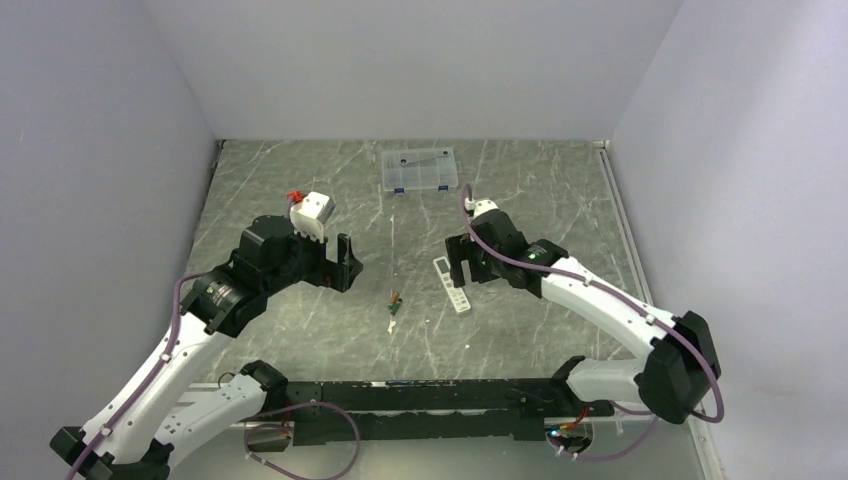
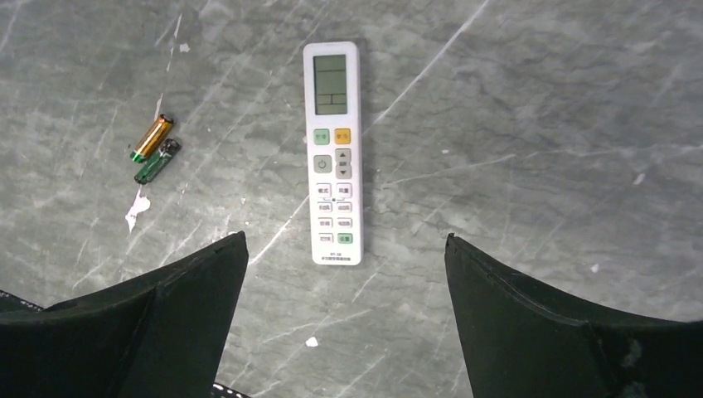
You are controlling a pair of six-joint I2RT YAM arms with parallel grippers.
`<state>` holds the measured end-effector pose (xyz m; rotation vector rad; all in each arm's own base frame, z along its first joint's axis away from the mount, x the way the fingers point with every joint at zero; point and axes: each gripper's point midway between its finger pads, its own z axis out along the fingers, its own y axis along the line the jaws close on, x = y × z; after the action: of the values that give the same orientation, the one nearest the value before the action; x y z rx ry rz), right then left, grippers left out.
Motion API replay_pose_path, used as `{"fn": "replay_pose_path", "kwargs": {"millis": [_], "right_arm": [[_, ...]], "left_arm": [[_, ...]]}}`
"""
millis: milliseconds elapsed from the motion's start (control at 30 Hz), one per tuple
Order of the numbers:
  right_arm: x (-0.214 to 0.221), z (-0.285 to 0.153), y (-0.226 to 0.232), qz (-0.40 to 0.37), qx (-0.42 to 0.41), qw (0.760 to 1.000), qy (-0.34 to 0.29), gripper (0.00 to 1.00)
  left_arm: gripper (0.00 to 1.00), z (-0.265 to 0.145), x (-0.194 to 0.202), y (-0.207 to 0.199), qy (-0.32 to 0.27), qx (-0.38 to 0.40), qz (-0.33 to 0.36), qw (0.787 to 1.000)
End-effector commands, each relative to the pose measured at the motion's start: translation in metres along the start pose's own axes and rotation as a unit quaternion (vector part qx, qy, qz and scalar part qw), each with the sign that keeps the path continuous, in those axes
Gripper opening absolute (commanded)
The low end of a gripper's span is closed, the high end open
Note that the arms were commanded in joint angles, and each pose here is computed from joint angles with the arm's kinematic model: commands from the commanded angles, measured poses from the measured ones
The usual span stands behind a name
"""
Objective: Load the batteries into the remote control
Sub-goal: Pick up the remote control from the center of the board.
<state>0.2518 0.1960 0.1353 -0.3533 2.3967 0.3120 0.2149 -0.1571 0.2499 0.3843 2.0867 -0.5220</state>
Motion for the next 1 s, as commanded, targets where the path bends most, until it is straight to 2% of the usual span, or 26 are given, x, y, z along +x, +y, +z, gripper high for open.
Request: {"fn": "replay_pose_path", "kwargs": {"millis": [0,267,967], "right_arm": [[0.005,0.017,0.015,0.011,-0.031,0.999,0.015,0.89],[0.034,0.046,0.018,0.016,-0.029,0.996,0.077,0.84],[0.076,0.061,0.022,-0.018,-0.005,0.991,0.129,0.79]], "left_arm": [[0.99,-0.001,-0.003,-0.002,-0.007,0.005,0.009,1.000],[0.99,0.000,-0.003,0.000,-0.005,0.002,0.010,1.000],[0.99,0.001,-0.001,0.001,-0.001,0.000,0.012,1.000]]}}
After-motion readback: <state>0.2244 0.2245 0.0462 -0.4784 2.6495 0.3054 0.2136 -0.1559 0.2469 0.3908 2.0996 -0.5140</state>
